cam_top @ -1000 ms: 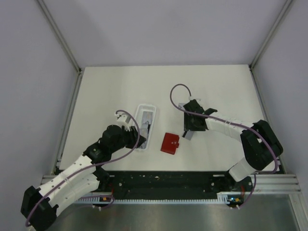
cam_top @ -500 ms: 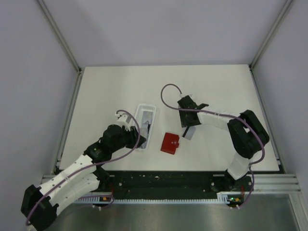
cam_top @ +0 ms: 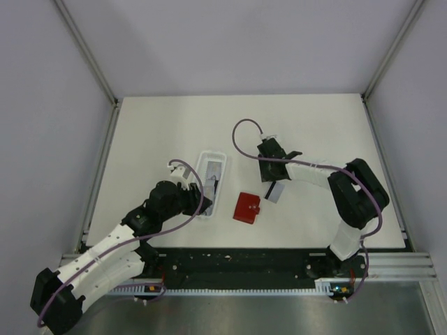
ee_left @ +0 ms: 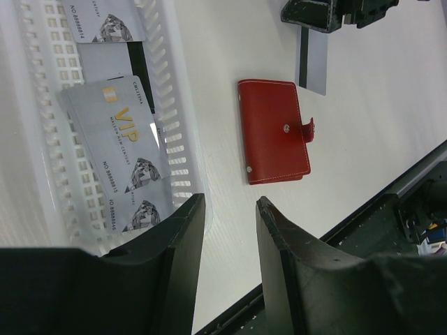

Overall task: Put the credit cards into the card holder
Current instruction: Move the credit card to the corner of the board.

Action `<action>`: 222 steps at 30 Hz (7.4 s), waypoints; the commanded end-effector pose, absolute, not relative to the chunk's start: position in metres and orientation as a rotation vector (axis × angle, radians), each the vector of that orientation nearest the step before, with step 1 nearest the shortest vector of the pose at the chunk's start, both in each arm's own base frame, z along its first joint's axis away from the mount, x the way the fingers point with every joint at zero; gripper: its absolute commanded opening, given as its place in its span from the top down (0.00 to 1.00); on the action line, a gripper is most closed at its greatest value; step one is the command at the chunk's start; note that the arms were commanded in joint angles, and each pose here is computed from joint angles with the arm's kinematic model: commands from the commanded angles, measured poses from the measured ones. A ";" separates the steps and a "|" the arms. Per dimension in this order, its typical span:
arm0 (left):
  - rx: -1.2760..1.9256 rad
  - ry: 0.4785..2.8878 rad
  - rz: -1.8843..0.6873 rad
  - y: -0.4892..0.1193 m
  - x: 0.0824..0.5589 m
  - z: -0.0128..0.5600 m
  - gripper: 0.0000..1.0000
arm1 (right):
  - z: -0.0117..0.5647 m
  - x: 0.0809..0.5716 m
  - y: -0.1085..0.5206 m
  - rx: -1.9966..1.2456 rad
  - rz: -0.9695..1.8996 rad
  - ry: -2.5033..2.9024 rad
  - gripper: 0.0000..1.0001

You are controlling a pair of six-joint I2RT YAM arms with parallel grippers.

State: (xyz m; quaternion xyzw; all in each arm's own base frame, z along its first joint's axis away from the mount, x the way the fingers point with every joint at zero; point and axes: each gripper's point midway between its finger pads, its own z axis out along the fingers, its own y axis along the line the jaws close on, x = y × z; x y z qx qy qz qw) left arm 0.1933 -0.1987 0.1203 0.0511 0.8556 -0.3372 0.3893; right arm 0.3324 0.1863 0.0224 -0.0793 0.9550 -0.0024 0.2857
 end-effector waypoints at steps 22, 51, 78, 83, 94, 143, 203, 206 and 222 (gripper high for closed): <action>0.129 2.123 -0.882 -0.201 0.196 0.135 0.59 | -0.013 0.275 0.158 -0.098 0.039 2.708 0.54; 0.119 2.109 -0.899 -0.197 0.189 0.134 0.60 | -0.026 0.206 0.169 -0.158 -0.022 2.810 0.56; 0.076 1.995 -0.821 -0.179 0.198 0.179 0.57 | -0.033 0.149 0.176 -0.296 -0.088 2.861 0.56; 0.081 1.985 -0.815 -0.178 0.198 0.188 0.57 | -0.035 0.132 0.178 -0.330 -0.103 2.876 0.56; 0.056 1.969 -0.780 -0.170 0.200 0.194 0.53 | -0.037 0.097 0.177 -0.379 -0.135 2.894 0.56; 0.049 1.991 -0.794 -0.171 0.197 0.185 0.53 | 0.014 0.209 0.257 -0.529 0.237 2.546 0.74; 0.035 2.227 -1.037 -0.200 0.136 0.100 0.64 | 0.001 0.110 0.279 -0.593 0.427 2.556 0.73; 0.030 2.223 -1.060 -0.209 0.131 0.097 0.66 | -0.001 0.106 0.284 -0.574 0.477 2.568 0.76; 0.017 2.386 -0.919 -0.248 0.115 0.056 1.00 | -0.006 0.093 0.292 -0.548 0.587 2.607 0.82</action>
